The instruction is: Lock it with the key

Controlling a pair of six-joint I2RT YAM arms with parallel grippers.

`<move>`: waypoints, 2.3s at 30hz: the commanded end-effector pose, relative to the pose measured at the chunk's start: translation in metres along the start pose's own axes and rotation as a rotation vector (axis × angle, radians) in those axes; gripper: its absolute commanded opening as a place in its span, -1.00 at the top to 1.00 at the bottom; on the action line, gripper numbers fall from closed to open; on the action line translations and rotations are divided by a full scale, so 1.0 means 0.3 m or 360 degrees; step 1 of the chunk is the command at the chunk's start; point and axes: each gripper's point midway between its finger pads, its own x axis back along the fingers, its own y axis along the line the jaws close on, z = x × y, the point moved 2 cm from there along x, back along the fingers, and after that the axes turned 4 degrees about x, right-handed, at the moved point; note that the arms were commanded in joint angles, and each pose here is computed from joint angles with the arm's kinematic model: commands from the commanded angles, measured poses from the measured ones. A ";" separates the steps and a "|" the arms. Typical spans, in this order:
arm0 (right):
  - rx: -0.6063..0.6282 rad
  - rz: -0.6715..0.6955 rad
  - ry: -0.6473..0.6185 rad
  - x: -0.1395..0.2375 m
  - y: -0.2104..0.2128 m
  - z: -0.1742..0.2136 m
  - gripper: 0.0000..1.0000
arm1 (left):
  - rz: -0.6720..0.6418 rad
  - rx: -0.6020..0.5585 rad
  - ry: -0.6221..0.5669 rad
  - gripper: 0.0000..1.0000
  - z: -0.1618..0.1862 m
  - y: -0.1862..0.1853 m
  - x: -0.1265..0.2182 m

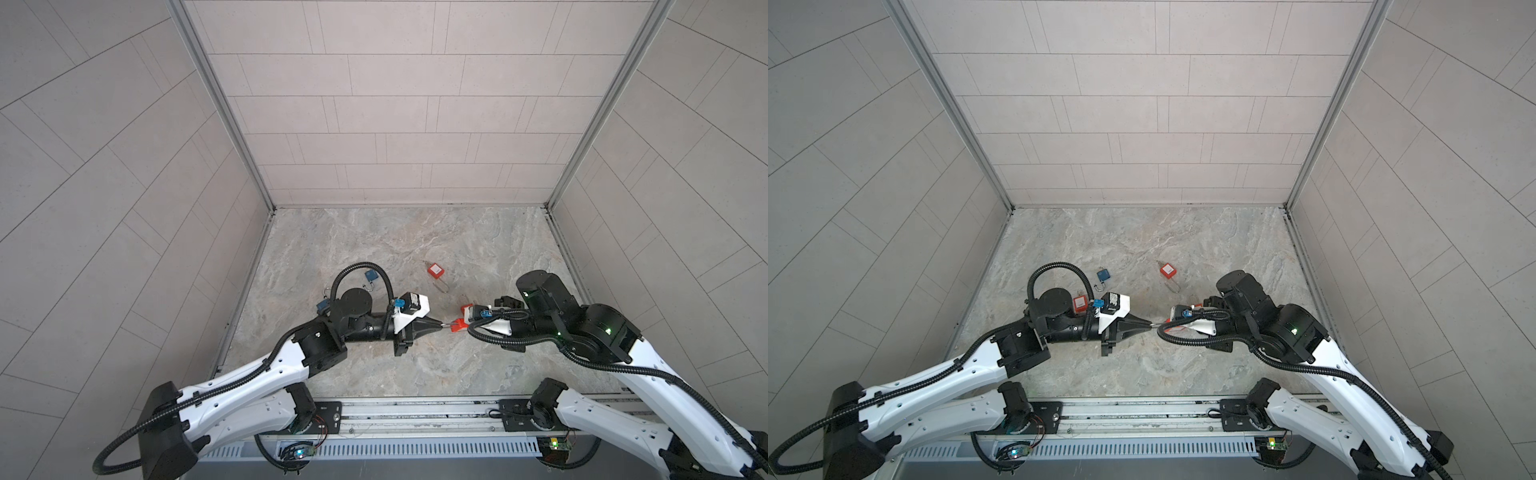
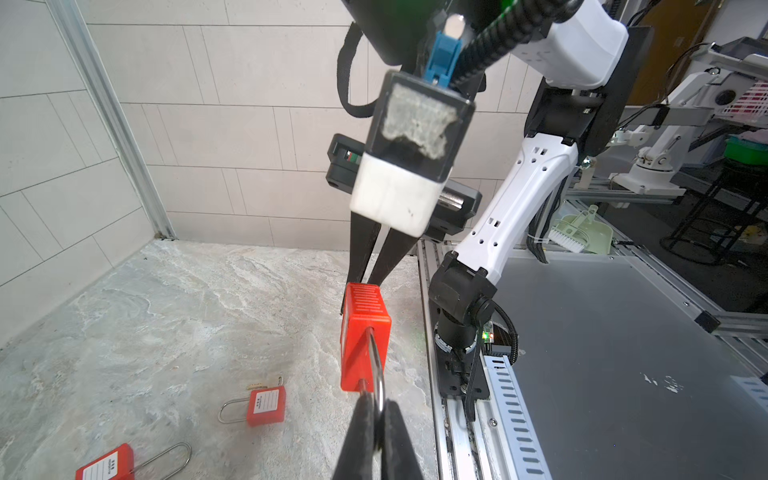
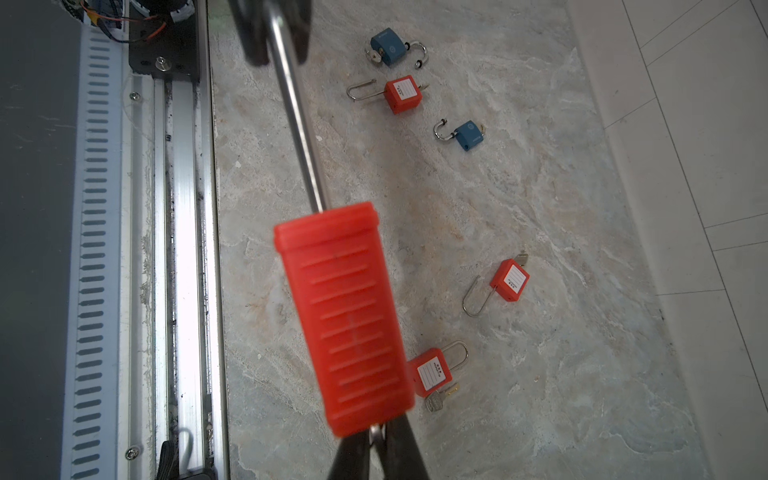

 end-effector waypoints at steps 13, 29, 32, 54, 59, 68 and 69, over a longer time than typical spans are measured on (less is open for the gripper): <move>0.0156 0.0157 0.0152 -0.018 -0.037 0.072 1.00 | -0.0195 0.0210 -0.0186 1.00 -0.032 0.127 -0.029; 0.0000 0.0031 0.0280 0.037 0.015 0.109 0.44 | 0.0027 0.0181 -0.0226 1.00 -0.083 0.138 -0.043; -0.0047 0.0000 0.0288 0.050 0.035 0.115 0.11 | 0.0081 0.0200 -0.0248 1.00 -0.096 0.133 -0.053; -0.0117 0.0042 0.0045 0.040 -0.028 -0.001 -0.12 | 0.0196 0.0171 -0.0102 1.00 -0.086 0.073 -0.083; -0.0112 -0.0172 -0.0045 0.020 0.007 -0.055 -0.09 | 0.0200 0.0159 -0.0102 1.00 -0.090 0.063 -0.090; -0.0113 -0.0235 -0.0042 -0.008 0.008 -0.062 0.36 | 0.0233 0.0133 -0.0091 1.00 -0.094 0.036 -0.096; -0.0119 -0.0249 -0.0042 -0.009 0.012 -0.063 0.42 | 0.0233 0.0136 -0.0084 1.00 -0.090 0.036 -0.097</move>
